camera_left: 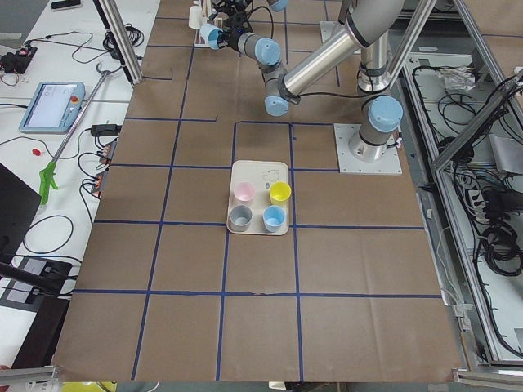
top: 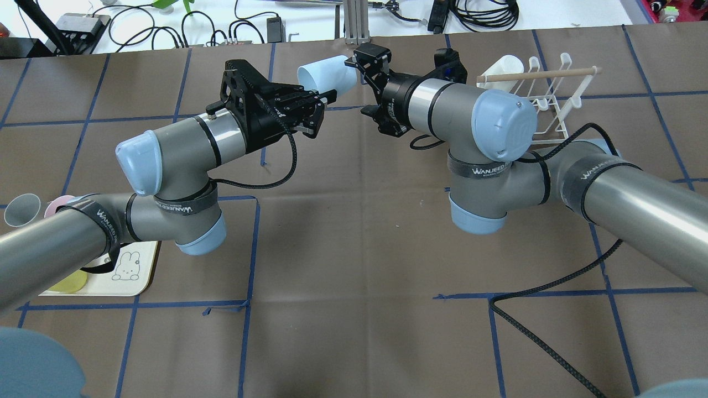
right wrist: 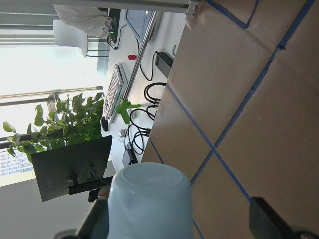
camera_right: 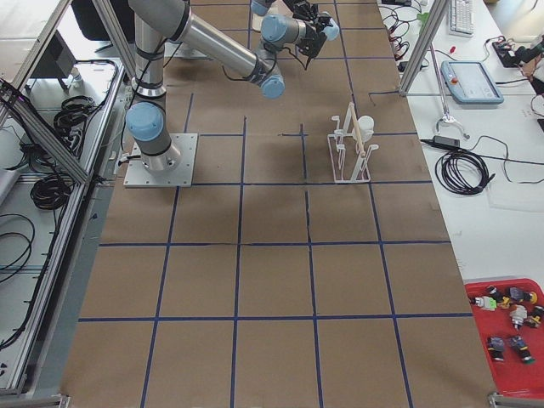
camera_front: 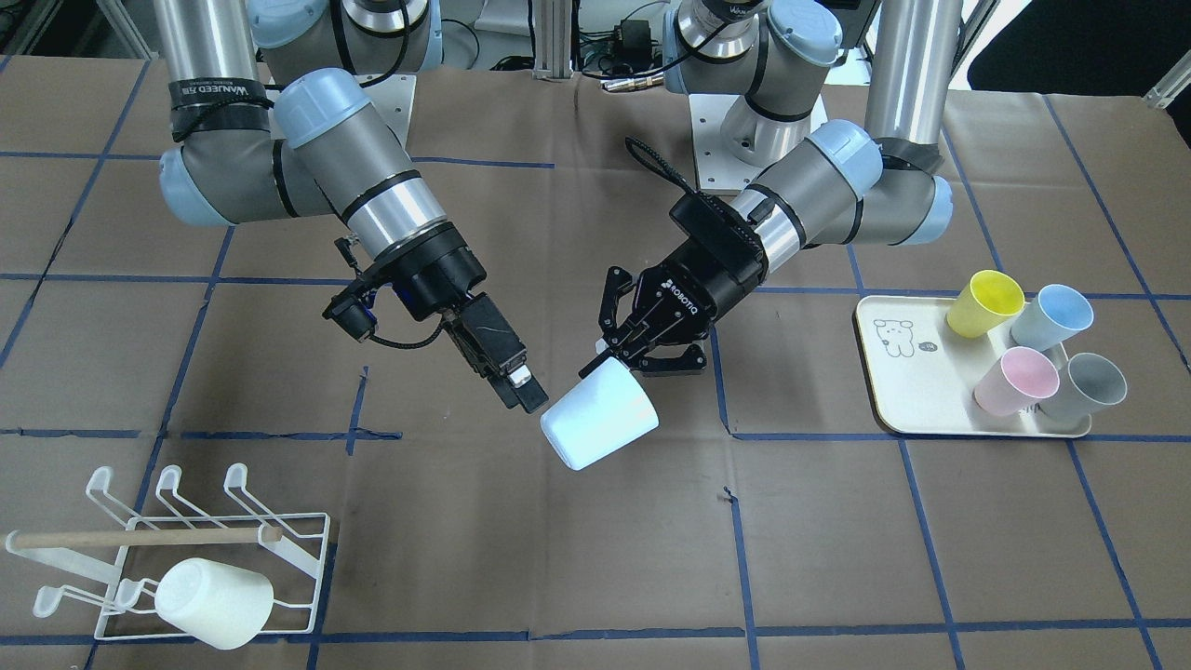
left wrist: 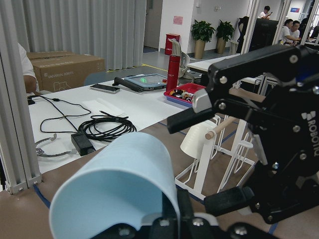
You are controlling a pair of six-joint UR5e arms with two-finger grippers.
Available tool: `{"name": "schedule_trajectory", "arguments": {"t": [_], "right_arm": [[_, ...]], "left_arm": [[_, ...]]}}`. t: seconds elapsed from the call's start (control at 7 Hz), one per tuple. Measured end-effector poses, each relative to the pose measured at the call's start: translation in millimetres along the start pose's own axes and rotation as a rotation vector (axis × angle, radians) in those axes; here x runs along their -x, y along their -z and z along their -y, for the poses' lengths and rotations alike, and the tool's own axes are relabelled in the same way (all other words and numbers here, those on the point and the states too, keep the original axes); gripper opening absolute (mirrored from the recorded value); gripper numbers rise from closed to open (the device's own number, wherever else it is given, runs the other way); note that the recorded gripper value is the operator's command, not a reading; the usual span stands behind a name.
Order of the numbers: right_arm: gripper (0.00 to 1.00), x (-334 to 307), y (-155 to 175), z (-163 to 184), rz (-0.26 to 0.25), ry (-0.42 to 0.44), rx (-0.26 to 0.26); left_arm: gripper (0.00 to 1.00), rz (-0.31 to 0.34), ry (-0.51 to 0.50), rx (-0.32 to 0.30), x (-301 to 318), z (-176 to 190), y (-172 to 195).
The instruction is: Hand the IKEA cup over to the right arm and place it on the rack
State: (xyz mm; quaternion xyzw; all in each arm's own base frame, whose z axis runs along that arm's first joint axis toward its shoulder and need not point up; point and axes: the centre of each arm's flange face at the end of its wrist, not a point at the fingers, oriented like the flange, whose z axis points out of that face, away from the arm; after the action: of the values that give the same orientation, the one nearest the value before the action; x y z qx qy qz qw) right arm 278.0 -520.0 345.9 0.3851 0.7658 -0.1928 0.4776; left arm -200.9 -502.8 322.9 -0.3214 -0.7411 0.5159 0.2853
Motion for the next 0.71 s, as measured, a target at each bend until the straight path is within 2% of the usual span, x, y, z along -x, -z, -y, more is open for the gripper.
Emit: {"name": "schedule_trajectory", "arguments": {"t": [0.71], "right_arm": [[0.98,6,-14,-9,0.006,-0.02,0.02]], "left_arm": [[0.01,0.002,0.0,-0.001,0,1,0]]}}
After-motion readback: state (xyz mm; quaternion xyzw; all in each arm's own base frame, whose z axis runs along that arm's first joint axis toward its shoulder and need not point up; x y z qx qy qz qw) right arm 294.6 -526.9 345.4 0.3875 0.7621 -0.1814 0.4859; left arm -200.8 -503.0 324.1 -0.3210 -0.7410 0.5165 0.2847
